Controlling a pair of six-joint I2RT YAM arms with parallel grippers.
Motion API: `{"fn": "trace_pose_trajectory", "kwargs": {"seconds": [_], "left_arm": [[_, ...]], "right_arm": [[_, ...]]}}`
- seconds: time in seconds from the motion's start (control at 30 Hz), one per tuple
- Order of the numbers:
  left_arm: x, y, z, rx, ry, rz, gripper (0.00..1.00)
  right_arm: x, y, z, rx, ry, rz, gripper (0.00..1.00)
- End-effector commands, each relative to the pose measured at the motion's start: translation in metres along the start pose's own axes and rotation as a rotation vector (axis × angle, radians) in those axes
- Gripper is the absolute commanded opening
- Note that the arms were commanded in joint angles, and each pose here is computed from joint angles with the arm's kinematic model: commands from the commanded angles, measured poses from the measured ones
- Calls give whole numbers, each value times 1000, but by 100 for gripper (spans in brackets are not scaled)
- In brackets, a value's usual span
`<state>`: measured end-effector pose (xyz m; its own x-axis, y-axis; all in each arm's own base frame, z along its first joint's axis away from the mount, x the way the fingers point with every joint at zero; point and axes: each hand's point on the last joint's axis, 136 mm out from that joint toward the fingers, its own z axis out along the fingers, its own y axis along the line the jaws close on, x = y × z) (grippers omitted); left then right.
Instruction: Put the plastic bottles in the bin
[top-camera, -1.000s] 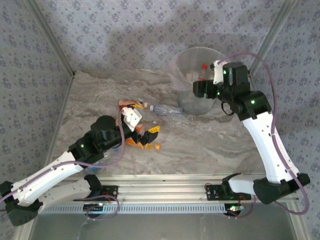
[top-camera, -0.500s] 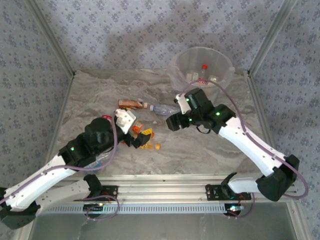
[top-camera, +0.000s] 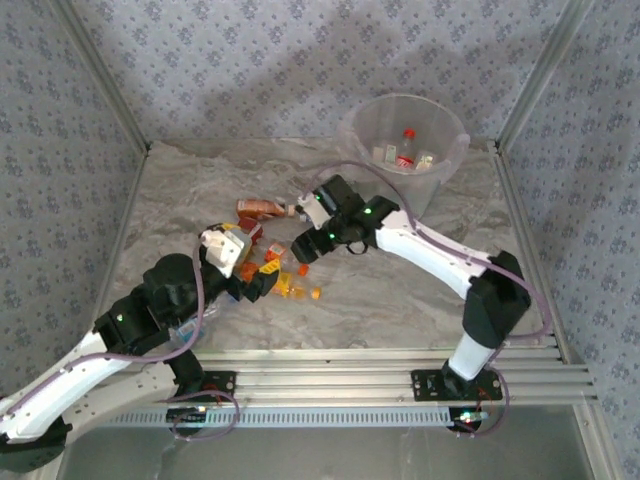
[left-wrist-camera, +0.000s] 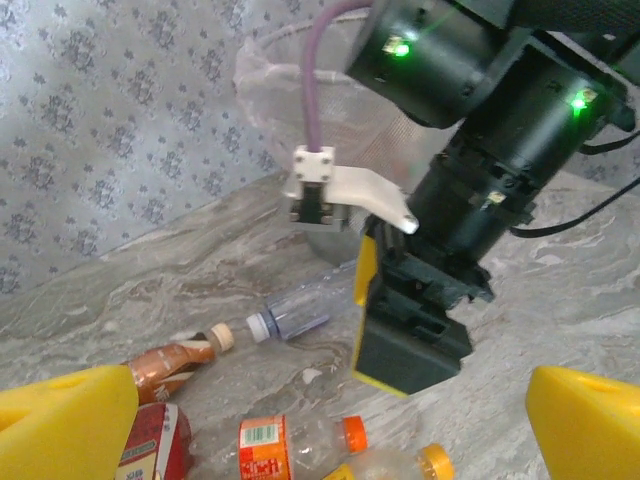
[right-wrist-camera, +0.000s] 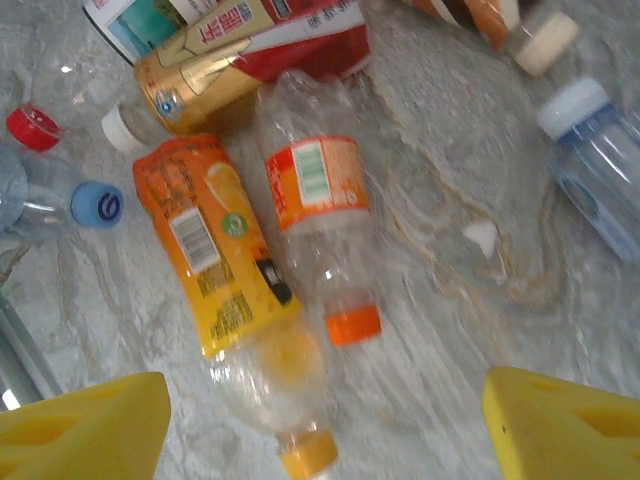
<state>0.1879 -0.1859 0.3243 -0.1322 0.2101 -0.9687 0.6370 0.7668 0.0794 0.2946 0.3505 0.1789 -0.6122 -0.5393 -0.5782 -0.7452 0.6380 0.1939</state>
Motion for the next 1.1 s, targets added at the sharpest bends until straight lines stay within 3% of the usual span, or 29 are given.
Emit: {"fn": "trace_pose_trajectory", "kwargs": {"seconds": [0.0, 0.5, 1.07], "left_arm": [[0, 4, -2, -22, -4, -22, 100], [4, 6, 1, -38, 1, -32, 100], [7, 4, 5, -34, 23, -20, 100]], "right_arm": [[-15, 9, 19, 0, 0, -78, 85], [-20, 19, 107, 71, 122, -171, 89], [-6, -2, 158, 85, 210, -143, 87]]}}
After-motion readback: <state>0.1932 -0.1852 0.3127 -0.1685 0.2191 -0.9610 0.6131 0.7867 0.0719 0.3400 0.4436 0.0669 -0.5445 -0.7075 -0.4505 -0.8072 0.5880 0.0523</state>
